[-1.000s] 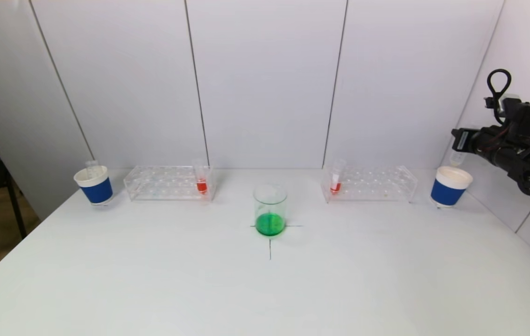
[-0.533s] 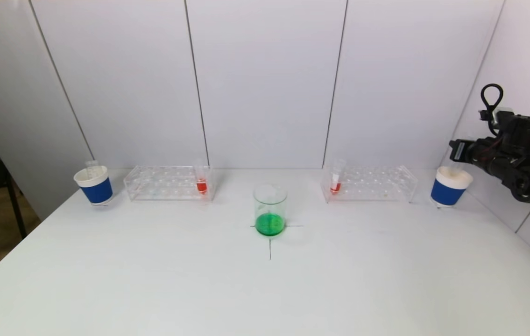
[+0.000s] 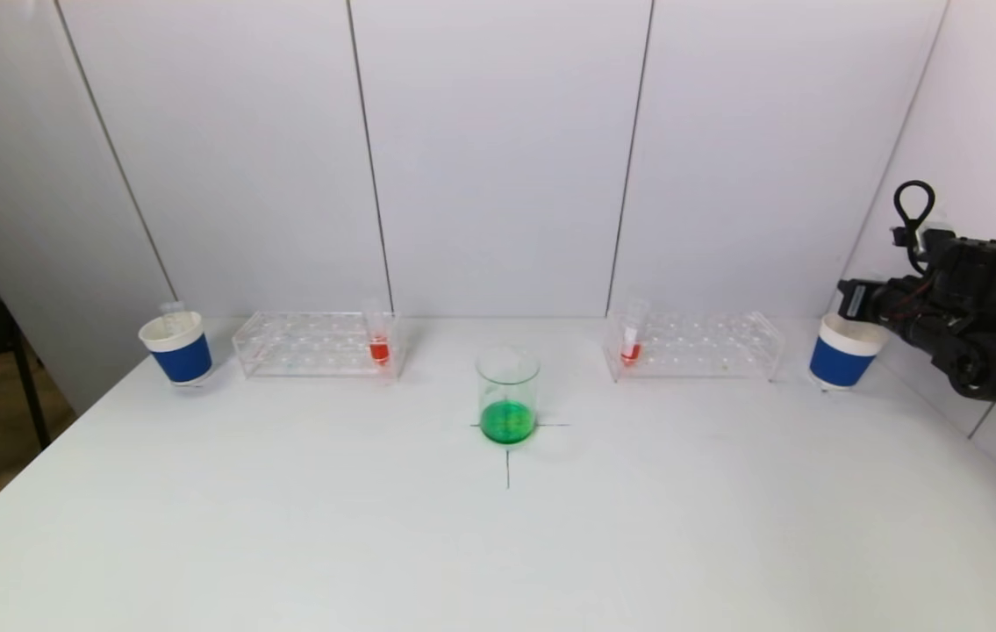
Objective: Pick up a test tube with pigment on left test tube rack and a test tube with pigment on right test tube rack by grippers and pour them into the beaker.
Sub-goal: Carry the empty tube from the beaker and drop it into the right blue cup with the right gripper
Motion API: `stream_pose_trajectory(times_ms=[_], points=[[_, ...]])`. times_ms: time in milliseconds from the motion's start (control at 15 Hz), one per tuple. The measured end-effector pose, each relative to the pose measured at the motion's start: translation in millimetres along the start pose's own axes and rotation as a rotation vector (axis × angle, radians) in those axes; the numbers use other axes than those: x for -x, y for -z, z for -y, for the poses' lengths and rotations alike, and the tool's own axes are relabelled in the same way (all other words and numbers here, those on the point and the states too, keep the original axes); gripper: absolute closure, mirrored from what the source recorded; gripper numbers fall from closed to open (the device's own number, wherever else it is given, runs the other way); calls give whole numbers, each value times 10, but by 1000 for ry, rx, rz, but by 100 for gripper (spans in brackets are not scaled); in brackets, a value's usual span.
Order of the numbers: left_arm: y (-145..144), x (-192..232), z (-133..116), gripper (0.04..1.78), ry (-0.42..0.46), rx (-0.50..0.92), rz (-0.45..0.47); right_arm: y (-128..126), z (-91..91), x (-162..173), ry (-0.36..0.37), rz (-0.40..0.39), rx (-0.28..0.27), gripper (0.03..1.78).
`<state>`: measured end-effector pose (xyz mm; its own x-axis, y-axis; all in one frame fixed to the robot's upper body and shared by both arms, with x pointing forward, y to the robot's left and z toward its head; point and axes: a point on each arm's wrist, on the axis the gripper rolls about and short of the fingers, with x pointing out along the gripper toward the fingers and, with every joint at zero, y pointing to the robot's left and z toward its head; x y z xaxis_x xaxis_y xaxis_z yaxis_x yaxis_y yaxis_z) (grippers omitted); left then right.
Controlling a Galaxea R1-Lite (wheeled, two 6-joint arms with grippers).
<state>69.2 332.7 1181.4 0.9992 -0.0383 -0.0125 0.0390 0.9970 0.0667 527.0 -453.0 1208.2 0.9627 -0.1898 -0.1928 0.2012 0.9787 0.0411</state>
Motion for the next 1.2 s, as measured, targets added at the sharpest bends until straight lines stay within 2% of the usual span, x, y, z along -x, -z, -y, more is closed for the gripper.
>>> stream_pose_trajectory(times_ms=[733,1200], points=[[0,0,0,6,0,-1,0,218,4,33,1,-34,2,127],[0,0,0,6,1,0,0,228,2,53,-9,-14,-2,127]])
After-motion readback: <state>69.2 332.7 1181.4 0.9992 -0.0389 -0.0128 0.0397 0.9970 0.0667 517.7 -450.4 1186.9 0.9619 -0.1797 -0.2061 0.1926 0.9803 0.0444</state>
